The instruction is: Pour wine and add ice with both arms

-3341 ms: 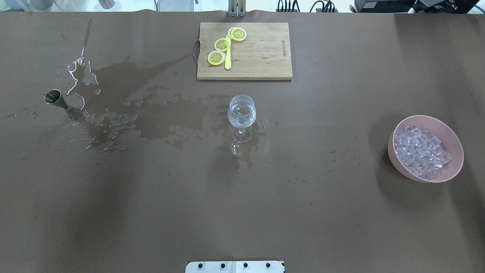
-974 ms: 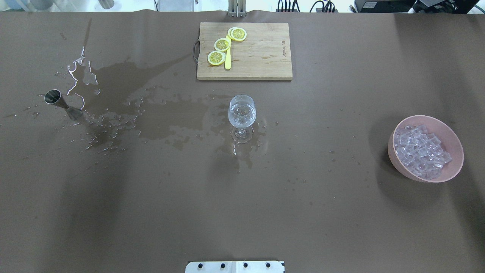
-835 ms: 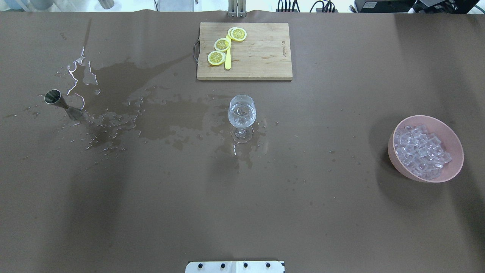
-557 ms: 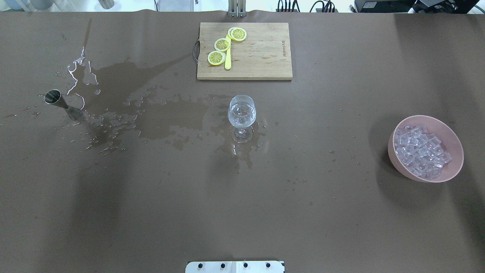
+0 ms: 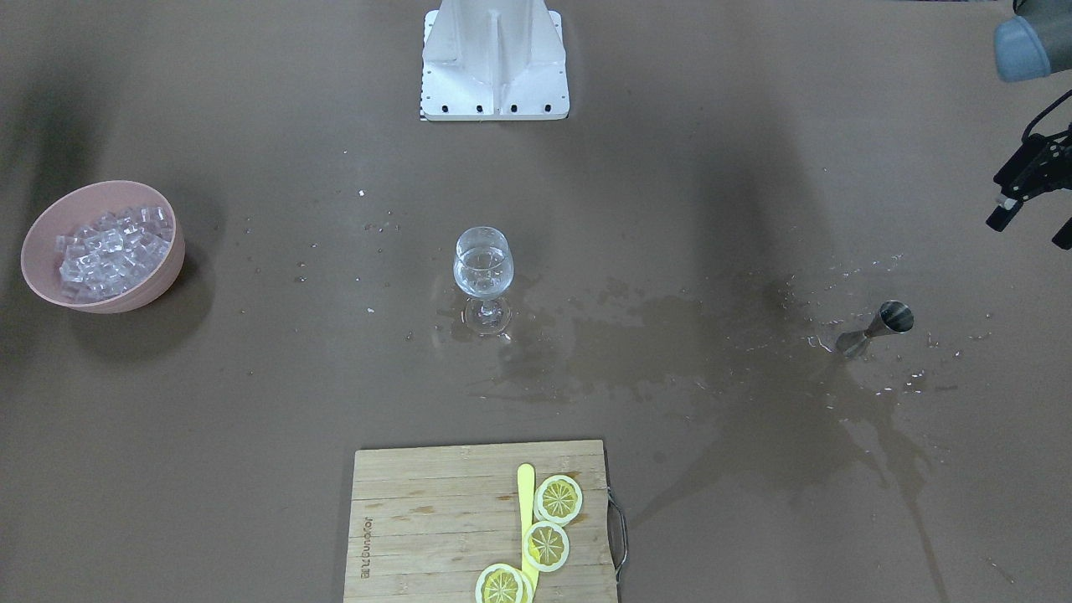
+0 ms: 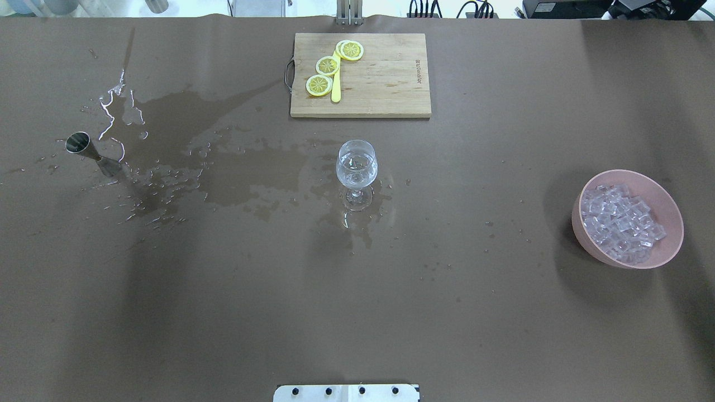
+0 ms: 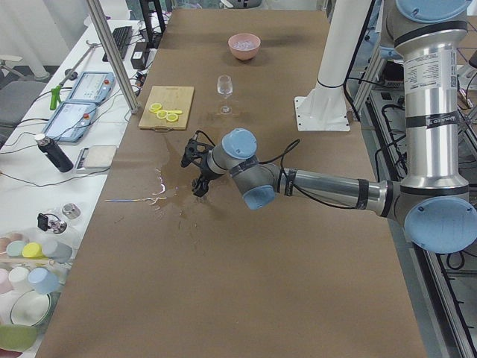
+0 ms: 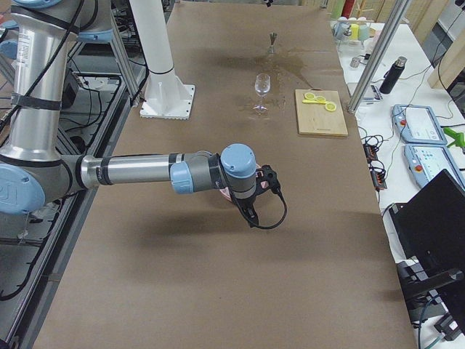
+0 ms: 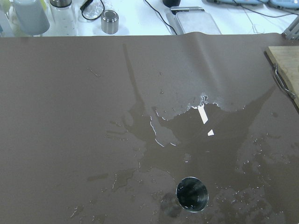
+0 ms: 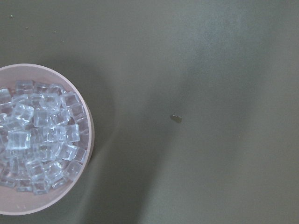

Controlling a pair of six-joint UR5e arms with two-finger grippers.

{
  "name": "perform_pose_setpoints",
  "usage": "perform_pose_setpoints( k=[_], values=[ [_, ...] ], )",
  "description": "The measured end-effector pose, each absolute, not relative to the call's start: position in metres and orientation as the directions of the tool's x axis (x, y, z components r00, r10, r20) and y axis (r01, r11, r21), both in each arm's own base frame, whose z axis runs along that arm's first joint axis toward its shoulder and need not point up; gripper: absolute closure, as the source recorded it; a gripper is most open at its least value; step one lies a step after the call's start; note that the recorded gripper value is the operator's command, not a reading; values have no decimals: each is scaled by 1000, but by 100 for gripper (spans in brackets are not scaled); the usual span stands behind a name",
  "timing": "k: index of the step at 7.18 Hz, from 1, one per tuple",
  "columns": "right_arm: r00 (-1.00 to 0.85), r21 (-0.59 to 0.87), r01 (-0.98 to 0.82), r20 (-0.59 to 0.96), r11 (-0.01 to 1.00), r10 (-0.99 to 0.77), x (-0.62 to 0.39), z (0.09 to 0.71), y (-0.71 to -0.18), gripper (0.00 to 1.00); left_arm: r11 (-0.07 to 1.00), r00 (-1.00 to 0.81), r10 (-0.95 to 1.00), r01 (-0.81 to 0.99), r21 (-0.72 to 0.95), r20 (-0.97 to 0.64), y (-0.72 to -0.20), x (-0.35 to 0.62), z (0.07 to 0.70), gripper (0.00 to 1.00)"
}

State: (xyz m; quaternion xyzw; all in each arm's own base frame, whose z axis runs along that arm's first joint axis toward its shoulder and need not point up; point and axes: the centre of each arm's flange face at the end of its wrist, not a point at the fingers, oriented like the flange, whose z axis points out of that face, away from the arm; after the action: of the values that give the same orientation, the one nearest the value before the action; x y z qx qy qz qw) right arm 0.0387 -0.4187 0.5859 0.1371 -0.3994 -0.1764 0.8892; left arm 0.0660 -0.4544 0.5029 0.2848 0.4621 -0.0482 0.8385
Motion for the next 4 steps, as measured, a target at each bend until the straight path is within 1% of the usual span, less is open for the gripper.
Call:
perform_pose_setpoints(
  k=[4],
  values=[
    [615, 384, 203, 665, 901, -422, 38, 586, -419, 0, 774, 605, 161, 412, 480, -779, -440, 108, 515, 2]
  ],
)
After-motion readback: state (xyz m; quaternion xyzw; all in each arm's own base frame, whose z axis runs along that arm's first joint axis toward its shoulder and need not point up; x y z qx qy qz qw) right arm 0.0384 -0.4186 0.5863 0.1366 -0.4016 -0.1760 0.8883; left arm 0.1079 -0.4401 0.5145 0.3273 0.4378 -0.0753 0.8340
